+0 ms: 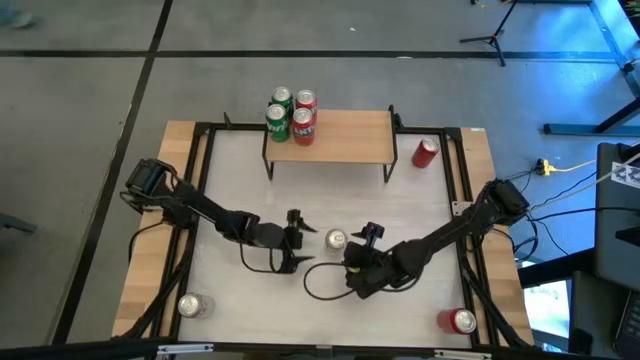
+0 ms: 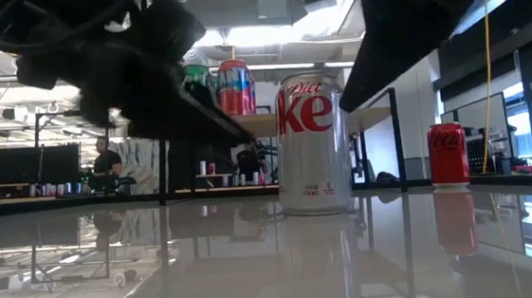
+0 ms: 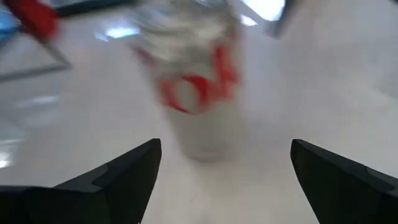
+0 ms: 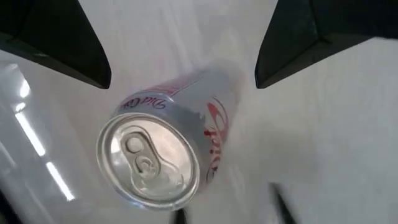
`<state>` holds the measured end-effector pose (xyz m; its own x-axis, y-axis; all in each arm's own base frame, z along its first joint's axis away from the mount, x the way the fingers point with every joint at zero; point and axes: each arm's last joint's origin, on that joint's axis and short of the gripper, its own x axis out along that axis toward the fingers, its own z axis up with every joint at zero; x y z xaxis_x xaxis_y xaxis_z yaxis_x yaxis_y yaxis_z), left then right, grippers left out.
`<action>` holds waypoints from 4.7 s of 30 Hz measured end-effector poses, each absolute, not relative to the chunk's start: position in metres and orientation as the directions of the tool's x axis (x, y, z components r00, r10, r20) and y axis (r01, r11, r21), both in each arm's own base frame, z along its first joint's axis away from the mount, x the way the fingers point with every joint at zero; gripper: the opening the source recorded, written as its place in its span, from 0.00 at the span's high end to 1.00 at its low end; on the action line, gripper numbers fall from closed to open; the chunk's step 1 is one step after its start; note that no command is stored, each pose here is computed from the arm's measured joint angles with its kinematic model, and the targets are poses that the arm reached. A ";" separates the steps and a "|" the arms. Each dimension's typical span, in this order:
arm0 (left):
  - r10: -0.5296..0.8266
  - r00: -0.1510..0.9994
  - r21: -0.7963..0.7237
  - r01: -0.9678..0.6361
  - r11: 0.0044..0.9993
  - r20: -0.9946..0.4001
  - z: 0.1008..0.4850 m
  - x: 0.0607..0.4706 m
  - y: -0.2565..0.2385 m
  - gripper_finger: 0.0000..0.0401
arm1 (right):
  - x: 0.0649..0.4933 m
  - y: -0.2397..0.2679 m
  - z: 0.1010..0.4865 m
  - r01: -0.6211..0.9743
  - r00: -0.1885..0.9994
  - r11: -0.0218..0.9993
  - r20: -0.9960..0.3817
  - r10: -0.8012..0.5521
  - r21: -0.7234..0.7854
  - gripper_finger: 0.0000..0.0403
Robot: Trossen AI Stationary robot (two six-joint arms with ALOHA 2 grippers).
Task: Place canned beverage on shelf
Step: Put the right white soda can on the shelf
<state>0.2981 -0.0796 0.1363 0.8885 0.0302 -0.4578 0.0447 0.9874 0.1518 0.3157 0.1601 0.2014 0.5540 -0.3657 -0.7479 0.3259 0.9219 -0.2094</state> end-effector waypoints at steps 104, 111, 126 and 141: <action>-0.076 0.767 0.147 0.217 0.965 -0.638 0.124 0.266 -0.138 0.13 | 0.321 0.169 0.152 0.639 0.691 0.768 -0.405 -0.599 -0.045 0.20; -0.127 0.751 0.112 0.259 0.959 -0.647 0.123 0.266 -0.139 0.13 | 0.324 0.172 0.159 0.581 0.701 0.803 -0.419 -0.577 -0.132 0.29; -0.126 0.762 0.110 0.251 0.962 -0.635 0.124 0.267 -0.139 0.13 | 0.331 0.125 0.281 0.547 0.721 0.795 -0.333 -0.607 -0.263 0.29; -0.119 0.764 0.123 0.251 0.960 -0.634 0.125 0.267 -0.139 0.13 | 0.340 -0.049 0.331 0.537 0.764 0.836 -0.356 -0.538 -0.112 0.29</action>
<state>0.2670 -0.1392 0.1245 0.7644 -0.1191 -0.6336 0.2513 0.9601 0.1227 0.3402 -0.0489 0.3307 0.7636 -0.5385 -0.3563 0.5372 0.8360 -0.1120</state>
